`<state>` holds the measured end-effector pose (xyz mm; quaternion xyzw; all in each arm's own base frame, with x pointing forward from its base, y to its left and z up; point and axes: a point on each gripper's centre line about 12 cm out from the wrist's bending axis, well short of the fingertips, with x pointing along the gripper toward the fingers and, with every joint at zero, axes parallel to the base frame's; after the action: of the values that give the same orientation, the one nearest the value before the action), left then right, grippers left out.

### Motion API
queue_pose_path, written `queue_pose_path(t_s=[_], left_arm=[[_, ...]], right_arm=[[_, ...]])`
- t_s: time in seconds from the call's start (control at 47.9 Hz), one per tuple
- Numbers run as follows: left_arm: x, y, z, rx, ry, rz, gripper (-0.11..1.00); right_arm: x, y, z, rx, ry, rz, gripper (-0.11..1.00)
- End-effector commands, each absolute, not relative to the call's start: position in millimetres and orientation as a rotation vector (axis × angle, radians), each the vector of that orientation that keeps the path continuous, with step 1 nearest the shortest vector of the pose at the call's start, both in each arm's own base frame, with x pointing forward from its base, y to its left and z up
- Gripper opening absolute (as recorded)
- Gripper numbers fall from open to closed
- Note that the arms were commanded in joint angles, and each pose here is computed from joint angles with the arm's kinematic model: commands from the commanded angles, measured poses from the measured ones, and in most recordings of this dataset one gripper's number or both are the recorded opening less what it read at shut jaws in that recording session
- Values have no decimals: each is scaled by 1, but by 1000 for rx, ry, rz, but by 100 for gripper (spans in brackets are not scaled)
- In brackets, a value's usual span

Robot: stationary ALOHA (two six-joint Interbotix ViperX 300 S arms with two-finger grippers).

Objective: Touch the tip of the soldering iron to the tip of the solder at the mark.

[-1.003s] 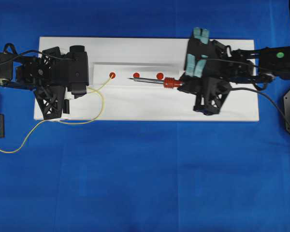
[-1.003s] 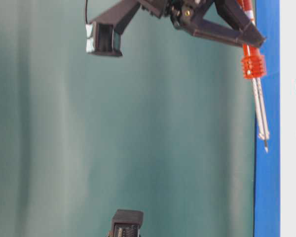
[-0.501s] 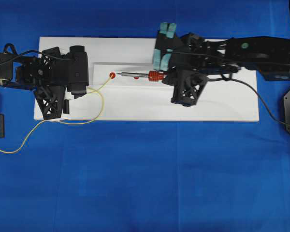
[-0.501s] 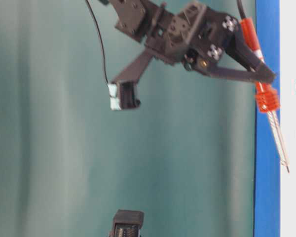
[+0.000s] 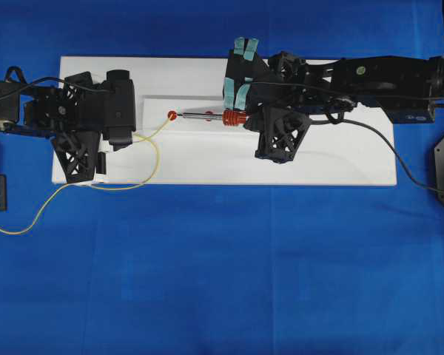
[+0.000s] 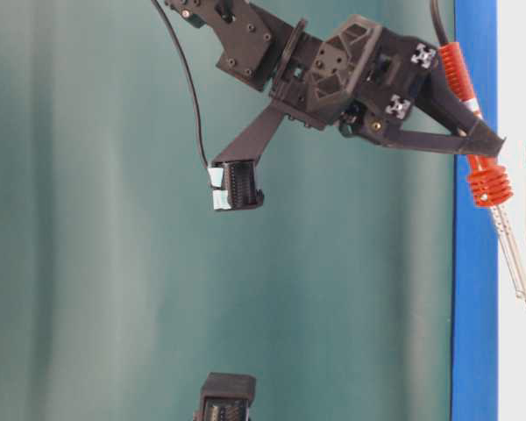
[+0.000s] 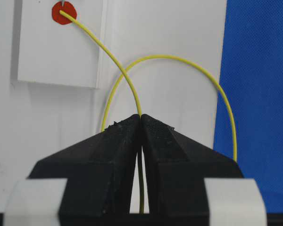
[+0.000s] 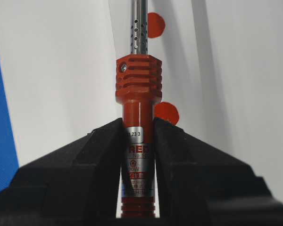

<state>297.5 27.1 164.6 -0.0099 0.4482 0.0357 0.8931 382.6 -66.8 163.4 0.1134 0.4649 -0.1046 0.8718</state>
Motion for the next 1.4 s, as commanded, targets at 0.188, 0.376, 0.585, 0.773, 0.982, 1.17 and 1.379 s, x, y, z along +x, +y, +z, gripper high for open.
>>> queue_pose_path(t_s=[0.188, 0.376, 0.585, 0.773, 0.982, 1.17, 1.379], left_arm=[[299, 28, 171, -20, 907, 77, 2], [300, 28, 172, -20, 904, 77, 2], [300, 28, 172, -18, 904, 76, 2], [300, 28, 172, -17, 902, 75, 2], [300, 28, 172, -18, 904, 76, 2], [300, 28, 172, -17, 904, 75, 2], [300, 28, 172, -15, 904, 75, 2]], right_arm=[[389, -69, 174, 233, 937, -219, 6], [389, -69, 174, 233, 937, -219, 6], [389, -69, 173, 232, 937, -219, 6], [390, -69, 174, 233, 933, -219, 6], [391, -69, 175, 233, 929, -218, 6], [391, -69, 175, 233, 927, -218, 6], [391, -69, 175, 231, 929, -218, 6]])
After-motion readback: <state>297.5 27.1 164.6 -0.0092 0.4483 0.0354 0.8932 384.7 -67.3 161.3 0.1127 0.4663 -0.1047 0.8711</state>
